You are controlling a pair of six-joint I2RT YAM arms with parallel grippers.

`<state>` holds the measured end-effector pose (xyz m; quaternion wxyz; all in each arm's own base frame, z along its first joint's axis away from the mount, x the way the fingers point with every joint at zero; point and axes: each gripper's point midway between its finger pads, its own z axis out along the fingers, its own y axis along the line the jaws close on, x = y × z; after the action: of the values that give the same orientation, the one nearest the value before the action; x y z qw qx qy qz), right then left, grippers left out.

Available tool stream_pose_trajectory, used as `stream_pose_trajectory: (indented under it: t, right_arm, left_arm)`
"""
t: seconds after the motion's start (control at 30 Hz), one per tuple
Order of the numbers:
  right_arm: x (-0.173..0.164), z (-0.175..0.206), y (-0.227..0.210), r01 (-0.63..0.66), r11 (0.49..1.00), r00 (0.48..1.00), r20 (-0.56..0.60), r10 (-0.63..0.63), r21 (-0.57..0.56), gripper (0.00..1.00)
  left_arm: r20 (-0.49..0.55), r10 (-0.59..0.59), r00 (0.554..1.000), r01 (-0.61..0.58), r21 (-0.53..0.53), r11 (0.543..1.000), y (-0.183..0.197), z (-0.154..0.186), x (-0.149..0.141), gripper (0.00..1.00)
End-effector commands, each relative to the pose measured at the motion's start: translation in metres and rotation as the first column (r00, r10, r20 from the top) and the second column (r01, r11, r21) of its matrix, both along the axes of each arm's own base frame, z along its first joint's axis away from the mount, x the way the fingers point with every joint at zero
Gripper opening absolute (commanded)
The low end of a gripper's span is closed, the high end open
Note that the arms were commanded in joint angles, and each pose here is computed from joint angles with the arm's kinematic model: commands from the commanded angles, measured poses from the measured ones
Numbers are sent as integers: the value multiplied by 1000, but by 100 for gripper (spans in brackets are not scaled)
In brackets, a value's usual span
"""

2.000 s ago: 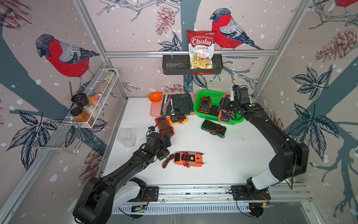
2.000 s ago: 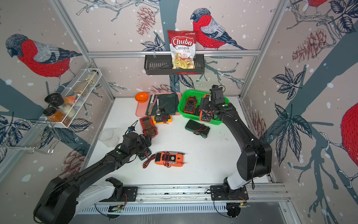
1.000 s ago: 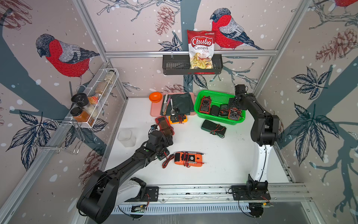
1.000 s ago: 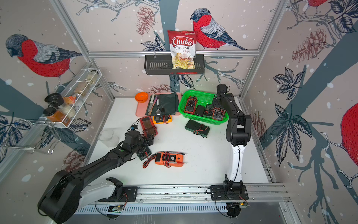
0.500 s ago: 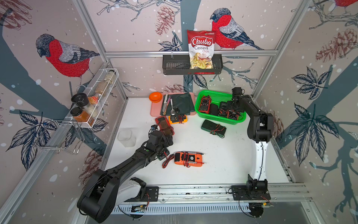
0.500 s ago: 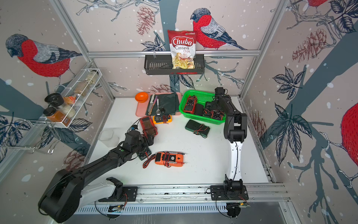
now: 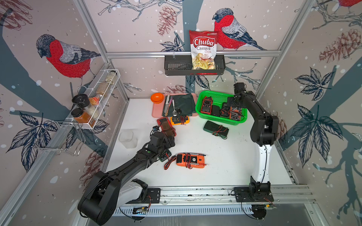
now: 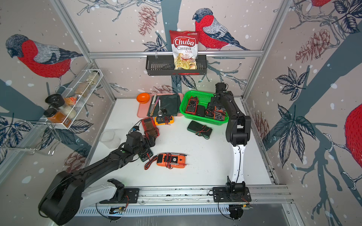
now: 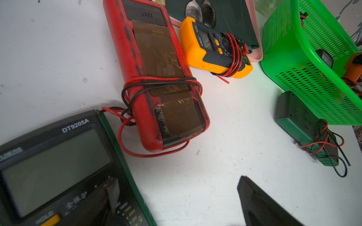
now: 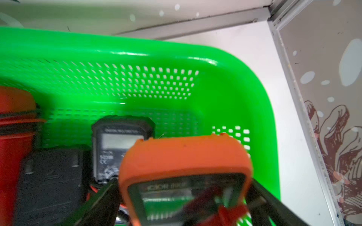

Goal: Put the multimeter into the basket
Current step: Place the multimeter in the basket, then pick up the multimeter from the center of the board.

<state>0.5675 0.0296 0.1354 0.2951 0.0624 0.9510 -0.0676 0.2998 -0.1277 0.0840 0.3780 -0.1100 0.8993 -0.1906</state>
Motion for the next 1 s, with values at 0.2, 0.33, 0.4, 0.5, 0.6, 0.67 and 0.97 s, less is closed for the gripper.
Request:
stream_pose_trajectory:
  t: [0.2,0.33,0.4,0.5,0.6,0.67,0.97]
  right_arm:
    - [-10,17,-5,24,999,1000,19,-24,-23,100]
    - [-16,25,2,8,1000,999,31,-7,-10,98]
    - [-21,29,9,-7,1000,999,43,6,7,93]
    - [-31,35,22,-36,998,998,59,34,42,87]
    - [-48,43,45,-96,994,992,87,91,56,90]
    - [-63,45,63,-150,987,985,96,144,64,92]
    - [-158,39,164,-421,906,903,117,413,53,98]
  left_arm:
    - [30,-6,1000,7,-19,1000,-2,8,1,98]
    - [33,-6,999,7,-22,1000,-1,9,0,98]
    - [36,-5,999,6,-22,1000,-1,10,0,98]
    - [41,-4,999,5,-22,1000,0,11,-1,98]
    - [40,-2,999,3,-21,1000,0,12,-2,98]
    - [38,0,999,0,-17,1000,2,11,-3,98]
    - [2,37,999,-37,18,999,14,3,-13,98]
